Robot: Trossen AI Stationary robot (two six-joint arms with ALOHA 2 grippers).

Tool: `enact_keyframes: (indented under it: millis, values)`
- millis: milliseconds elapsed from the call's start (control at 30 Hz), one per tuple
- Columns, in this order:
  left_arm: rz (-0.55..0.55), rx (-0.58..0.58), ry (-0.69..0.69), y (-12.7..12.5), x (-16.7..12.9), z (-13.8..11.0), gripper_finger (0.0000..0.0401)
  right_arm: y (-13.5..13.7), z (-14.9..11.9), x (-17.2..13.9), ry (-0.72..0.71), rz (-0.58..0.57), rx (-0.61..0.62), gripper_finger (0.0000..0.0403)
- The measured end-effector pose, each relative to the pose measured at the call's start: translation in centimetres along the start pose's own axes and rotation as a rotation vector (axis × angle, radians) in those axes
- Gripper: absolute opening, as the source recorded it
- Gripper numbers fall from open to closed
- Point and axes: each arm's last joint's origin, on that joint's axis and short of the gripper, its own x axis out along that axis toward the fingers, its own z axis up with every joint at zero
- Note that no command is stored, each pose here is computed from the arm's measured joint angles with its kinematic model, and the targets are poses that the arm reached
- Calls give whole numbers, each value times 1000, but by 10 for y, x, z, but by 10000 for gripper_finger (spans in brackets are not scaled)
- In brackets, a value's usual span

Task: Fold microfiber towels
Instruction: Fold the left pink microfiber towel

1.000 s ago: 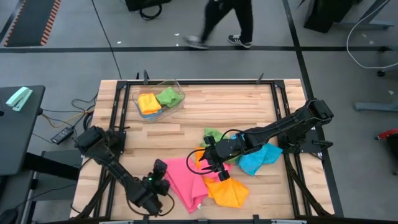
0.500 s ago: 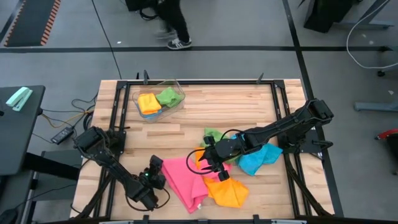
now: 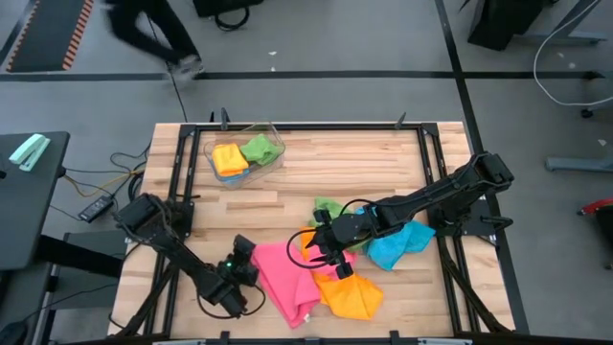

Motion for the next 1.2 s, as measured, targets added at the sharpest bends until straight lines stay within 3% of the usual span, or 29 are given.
enact_keyframes:
  millis: [133,300,533,867,1067,1200]
  values:
    - [7,-26,33,7,9,1,102,0,0,0,-1,0,0,177]
    - [12,100,63,15,18,3,14,0,0,0,0,0,7,177]
    - [258,468,-30,12,7,8,8,0,-2,0,16,1,6,177]
    - [352,984,-153,-12,-21,21,9,-3,-2,2,16,-17,32,177]
    - [393,1139,-181,-17,-28,27,37,-16,-27,38,118,-38,137,177]
    - [410,1146,-208,-18,-30,33,35,-33,-40,58,128,-59,196,183]
